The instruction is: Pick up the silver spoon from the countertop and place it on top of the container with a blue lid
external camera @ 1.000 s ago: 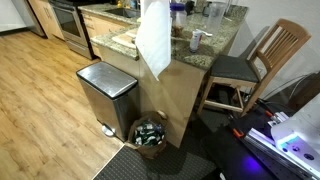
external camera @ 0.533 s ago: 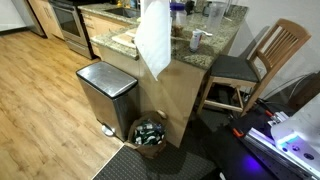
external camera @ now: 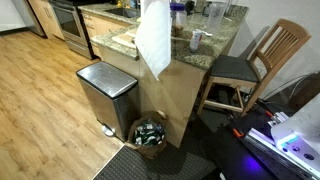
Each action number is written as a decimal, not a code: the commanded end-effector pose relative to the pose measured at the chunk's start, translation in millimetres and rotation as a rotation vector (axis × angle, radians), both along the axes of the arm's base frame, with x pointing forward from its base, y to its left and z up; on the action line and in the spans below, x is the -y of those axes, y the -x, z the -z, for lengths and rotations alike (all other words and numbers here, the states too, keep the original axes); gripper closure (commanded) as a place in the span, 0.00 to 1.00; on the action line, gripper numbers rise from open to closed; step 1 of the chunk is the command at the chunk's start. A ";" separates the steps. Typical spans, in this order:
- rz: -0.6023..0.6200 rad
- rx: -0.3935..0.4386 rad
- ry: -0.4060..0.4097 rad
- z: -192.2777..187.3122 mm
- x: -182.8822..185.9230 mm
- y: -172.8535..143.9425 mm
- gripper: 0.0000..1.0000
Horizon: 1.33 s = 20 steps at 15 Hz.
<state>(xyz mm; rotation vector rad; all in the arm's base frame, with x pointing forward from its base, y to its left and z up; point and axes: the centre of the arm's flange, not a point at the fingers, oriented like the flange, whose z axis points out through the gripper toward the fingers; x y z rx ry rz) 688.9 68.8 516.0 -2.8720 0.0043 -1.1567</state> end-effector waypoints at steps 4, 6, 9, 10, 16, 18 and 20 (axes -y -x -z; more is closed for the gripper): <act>0.033 0.001 -0.002 10.7 -7.7 -45.0 1.00; 0.025 -0.014 0.007 15.7 -13.6 -45.9 1.00; 0.010 -0.071 0.024 27.6 -16.9 -37.7 1.00; 0.015 -0.094 0.032 31.5 -17.1 -33.3 1.00; 0.029 -0.122 0.053 37.8 -7.8 -22.4 0.75; 0.026 -0.110 0.050 35.9 -3.9 -19.8 0.66; 0.017 -0.096 0.037 31.2 -3.1 -15.4 0.51</act>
